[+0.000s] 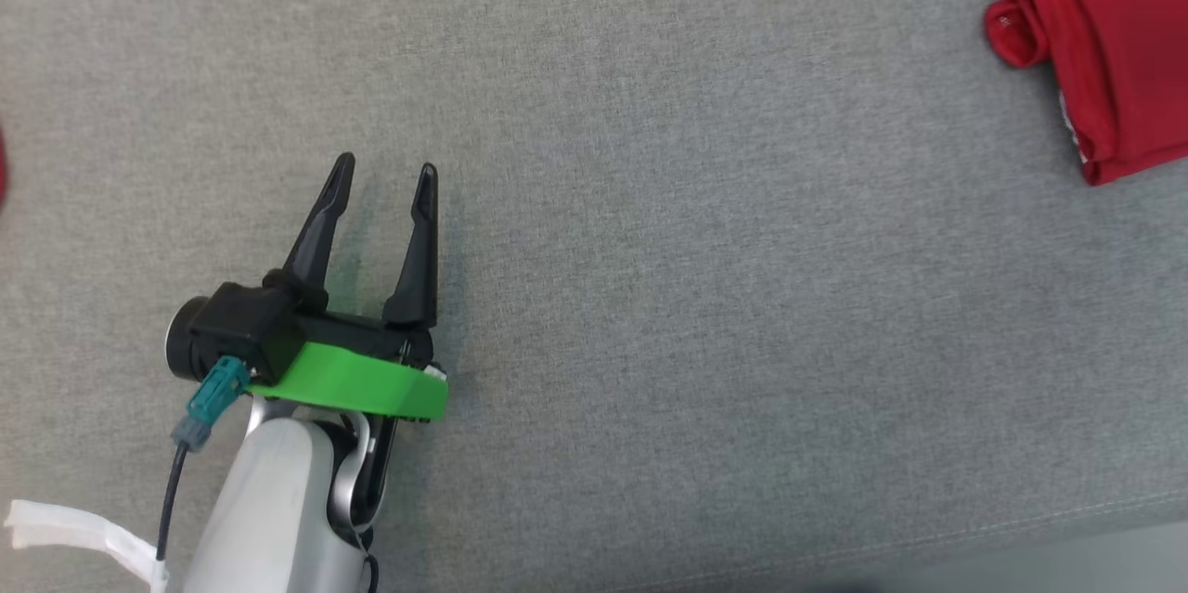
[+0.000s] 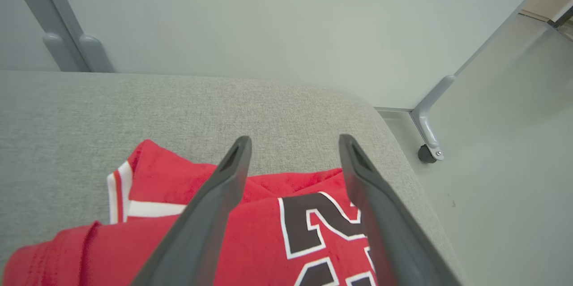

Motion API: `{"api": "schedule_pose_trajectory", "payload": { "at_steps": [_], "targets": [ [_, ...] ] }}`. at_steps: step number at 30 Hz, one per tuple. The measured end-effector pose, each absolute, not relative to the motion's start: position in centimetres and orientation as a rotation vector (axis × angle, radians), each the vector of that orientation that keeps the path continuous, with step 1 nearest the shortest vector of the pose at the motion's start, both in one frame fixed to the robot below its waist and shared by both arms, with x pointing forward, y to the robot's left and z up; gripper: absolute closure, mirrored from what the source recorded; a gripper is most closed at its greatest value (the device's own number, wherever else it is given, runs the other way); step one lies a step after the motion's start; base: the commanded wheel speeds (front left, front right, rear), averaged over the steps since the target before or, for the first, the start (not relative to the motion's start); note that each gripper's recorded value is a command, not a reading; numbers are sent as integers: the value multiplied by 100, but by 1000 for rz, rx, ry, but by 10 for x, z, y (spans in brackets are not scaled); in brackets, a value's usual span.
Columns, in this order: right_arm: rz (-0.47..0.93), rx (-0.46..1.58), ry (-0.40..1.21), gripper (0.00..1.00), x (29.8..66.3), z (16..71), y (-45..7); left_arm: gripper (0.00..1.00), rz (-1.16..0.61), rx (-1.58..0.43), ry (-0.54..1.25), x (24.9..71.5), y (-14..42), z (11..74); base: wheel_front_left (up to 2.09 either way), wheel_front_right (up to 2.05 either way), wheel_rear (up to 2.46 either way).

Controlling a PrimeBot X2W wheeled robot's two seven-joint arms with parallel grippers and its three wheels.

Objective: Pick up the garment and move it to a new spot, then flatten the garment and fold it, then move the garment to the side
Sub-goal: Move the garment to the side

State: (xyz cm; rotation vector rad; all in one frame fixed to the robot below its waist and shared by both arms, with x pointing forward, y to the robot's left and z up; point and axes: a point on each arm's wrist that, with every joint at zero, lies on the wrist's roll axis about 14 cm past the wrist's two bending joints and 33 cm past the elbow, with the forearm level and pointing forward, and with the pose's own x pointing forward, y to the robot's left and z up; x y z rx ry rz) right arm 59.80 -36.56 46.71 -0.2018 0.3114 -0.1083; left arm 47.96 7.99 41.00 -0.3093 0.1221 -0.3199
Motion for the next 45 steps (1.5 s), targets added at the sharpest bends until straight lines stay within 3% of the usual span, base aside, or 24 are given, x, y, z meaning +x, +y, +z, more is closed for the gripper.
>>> {"api": "schedule_pose_trajectory", "payload": {
  "at_steps": [7, 16, 30, 45],
  "targets": [
    [52, -150, 100, 0, 590, 544, -306, 0, -293, -304, 59, 459, 91, 447, 0, 0, 0],
    [174, -56, -84, 0, 517, 585, -251, 0, -216, -281, -32, 423, 122, 490, 0, 0, 0],
    [137, 29, -167, 0, 401, 557, -219, 0, -138, -291, -150, 381, 154, 531, 0, 0, 0],
    [138, 45, -184, 0, 384, 550, -198, 0, -79, -244, -101, 369, 170, 512, 0, 0, 0]
  ]
}}
